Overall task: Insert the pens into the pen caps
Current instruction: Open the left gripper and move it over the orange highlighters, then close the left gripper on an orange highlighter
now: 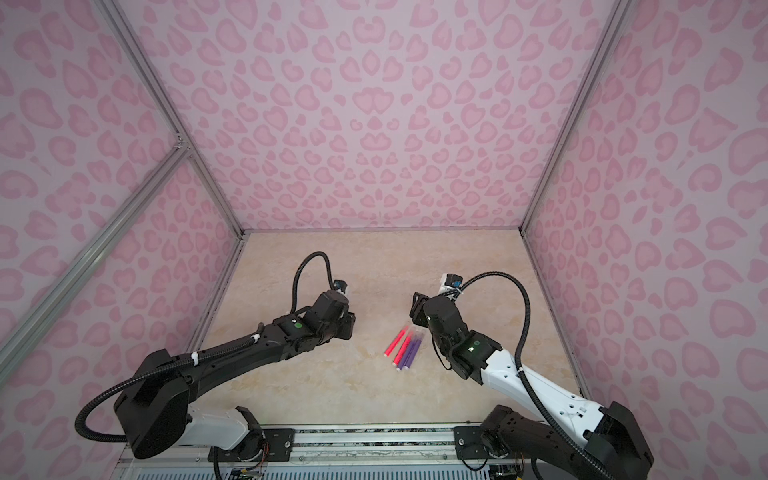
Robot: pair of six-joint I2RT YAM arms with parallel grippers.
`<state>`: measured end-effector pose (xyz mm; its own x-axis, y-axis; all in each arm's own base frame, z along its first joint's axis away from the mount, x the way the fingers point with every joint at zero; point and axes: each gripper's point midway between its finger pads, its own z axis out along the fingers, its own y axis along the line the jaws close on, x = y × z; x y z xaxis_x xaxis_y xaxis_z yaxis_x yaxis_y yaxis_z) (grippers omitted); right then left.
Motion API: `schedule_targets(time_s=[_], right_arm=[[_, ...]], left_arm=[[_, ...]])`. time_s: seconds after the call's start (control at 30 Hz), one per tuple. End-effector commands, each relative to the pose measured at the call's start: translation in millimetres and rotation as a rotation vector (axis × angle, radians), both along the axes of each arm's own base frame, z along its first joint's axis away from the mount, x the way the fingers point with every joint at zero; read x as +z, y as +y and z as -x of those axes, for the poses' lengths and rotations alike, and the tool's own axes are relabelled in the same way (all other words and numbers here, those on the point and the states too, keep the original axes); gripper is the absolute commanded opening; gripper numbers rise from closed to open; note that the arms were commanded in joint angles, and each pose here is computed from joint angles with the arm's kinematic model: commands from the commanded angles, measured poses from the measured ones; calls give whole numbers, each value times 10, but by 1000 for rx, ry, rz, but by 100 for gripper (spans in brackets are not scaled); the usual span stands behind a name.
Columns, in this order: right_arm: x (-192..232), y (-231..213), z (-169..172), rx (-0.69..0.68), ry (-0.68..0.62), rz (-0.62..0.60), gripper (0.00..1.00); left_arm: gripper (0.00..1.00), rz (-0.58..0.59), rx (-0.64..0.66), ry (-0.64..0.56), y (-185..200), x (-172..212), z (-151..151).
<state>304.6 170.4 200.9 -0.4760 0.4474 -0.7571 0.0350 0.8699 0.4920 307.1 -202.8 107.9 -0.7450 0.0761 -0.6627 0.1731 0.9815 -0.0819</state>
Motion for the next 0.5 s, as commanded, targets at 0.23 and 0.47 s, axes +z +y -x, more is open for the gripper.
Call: schedule_targets(time_s=[0.23, 0.47], right_arm=[[-40, 115, -41, 37, 22, 9, 62], [-53, 147, -63, 46, 21, 11, 63]], left_arm=[[44, -108, 254, 130, 566, -410, -164], [45, -127, 251, 178, 587, -545, -213]])
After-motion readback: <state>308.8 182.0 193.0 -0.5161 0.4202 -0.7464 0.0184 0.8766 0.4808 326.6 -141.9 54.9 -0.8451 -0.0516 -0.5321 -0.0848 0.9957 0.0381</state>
